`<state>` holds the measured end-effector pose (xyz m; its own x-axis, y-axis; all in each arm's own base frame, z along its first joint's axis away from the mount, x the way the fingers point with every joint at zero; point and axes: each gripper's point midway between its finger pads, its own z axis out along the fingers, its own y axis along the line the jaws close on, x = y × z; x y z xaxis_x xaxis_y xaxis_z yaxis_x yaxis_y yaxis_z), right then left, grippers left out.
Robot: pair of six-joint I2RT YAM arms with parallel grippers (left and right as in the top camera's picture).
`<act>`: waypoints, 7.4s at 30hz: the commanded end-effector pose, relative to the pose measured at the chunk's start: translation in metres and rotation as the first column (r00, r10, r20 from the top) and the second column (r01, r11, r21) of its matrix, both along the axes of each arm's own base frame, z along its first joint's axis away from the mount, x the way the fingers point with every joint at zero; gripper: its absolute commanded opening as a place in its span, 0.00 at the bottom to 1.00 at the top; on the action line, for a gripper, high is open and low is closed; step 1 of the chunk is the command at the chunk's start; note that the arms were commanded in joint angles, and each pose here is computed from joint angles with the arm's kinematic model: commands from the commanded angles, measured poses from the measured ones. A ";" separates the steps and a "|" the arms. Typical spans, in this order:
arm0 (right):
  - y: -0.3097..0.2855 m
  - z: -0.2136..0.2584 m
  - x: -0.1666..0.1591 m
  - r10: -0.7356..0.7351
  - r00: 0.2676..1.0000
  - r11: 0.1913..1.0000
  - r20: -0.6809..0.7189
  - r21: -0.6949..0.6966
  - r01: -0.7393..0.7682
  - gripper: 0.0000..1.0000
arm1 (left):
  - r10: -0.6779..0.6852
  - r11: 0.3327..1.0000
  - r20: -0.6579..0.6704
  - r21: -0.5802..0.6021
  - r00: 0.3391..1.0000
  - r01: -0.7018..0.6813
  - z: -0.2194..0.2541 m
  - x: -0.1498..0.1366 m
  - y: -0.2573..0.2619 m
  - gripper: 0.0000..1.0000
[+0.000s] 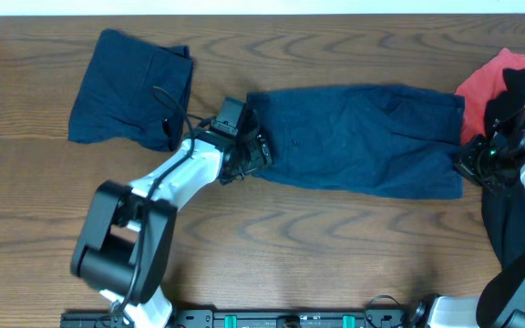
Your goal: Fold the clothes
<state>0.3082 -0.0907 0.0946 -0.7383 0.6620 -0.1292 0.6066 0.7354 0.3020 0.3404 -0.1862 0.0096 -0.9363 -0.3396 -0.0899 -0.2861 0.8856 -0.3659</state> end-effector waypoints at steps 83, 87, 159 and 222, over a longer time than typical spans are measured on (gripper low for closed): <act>0.017 0.113 -0.070 0.017 0.974 0.982 0.228 -0.186 0.027 0.01 | 0.062 0.985 -0.268 -0.137 0.961 -0.102 0.003 -0.123 0.001 0.35; 0.017 0.113 -0.070 0.017 0.974 0.982 0.228 -0.186 0.027 0.01 | 0.108 0.980 -0.302 -0.128 0.947 -0.152 0.002 -0.128 -0.001 0.35; 0.015 0.227 -0.022 0.029 0.858 0.975 0.514 -0.206 0.090 0.01 | -0.202 0.939 0.324 0.333 0.924 0.089 0.200 -0.093 0.082 0.06; 0.043 -0.028 0.012 0.237 0.962 0.971 -0.138 0.063 -0.230 0.36 | -0.642 0.764 0.098 -0.007 0.761 0.646 -0.008 -0.041 -0.027 0.27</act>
